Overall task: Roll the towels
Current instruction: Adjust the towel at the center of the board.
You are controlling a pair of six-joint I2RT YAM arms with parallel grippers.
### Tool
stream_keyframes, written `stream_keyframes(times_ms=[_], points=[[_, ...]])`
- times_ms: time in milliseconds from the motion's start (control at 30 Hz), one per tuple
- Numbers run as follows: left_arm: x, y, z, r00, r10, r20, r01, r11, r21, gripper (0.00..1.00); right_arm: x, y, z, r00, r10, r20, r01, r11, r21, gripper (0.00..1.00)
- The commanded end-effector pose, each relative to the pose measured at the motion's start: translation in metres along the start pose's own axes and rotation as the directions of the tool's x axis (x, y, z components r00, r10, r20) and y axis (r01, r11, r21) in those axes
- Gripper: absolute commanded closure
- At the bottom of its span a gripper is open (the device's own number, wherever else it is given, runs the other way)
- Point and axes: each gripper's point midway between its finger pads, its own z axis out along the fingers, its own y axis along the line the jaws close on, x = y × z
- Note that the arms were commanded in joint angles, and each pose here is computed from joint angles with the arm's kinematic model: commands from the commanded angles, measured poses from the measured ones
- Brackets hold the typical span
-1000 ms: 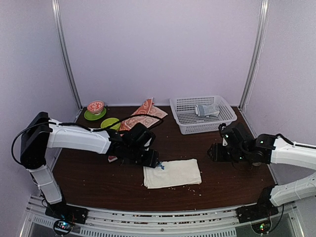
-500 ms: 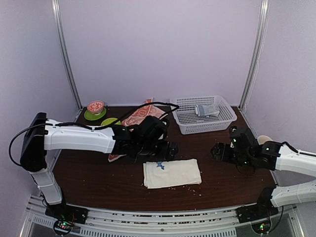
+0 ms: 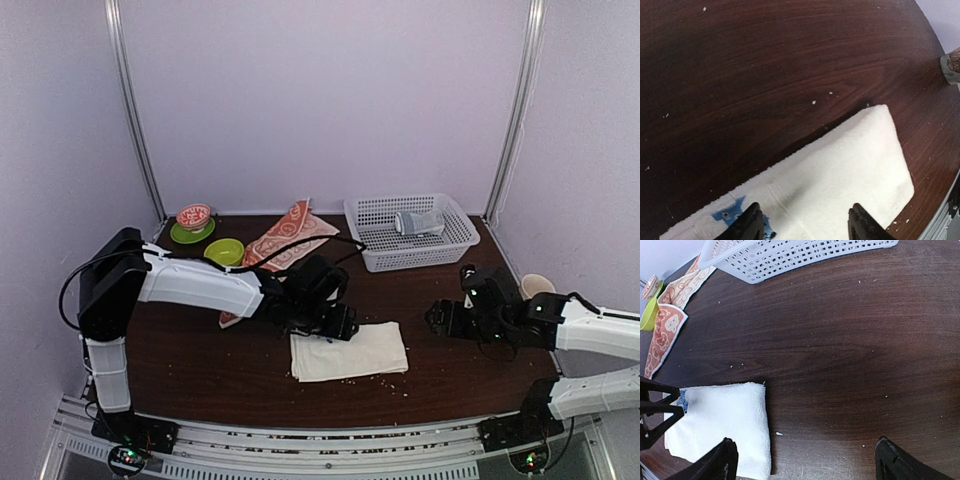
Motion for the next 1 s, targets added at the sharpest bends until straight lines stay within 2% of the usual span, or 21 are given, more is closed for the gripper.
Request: stream_keyframes(times_ms=[0,200,433,600,833,967], points=[[0.013,0.021,0.021,0.993,-0.105,-0.061,0.108,0.993,0.046,0.45,0.000,0.005,0.002,1.000,-0.007,-0.010,0.007,1.000,-0.018,0.05],[0.024,0.036,0.030,0.986,-0.119,-0.120,0.123,0.992,0.022,0.55,-0.004,0.009,0.003,1.000,-0.016,-0.023,0.016,1.000,-0.005,0.06],[-0.009,0.013,-0.016,0.999,-0.005,-0.034,0.007,0.997,0.071,0.56,0.000,0.019,0.007,0.998,0.042,-0.043,-0.044,0.997,-0.056,0.08],[-0.015,0.002,-0.030,0.999,0.020,-0.033,-0.017,0.994,0.111,0.56,0.027,0.034,0.024,0.983,0.054,-0.177,-0.074,0.991,-0.110,0.15],[0.011,0.011,-0.007,0.992,0.011,-0.123,0.002,0.995,0.102,0.65,0.062,0.039,0.048,0.939,0.118,-0.322,-0.154,0.984,-0.092,0.33],[0.023,0.022,0.000,0.988,0.004,-0.152,0.007,0.997,0.072,0.68,0.080,0.045,0.051,0.917,0.141,-0.372,-0.189,0.977,-0.097,0.37]])
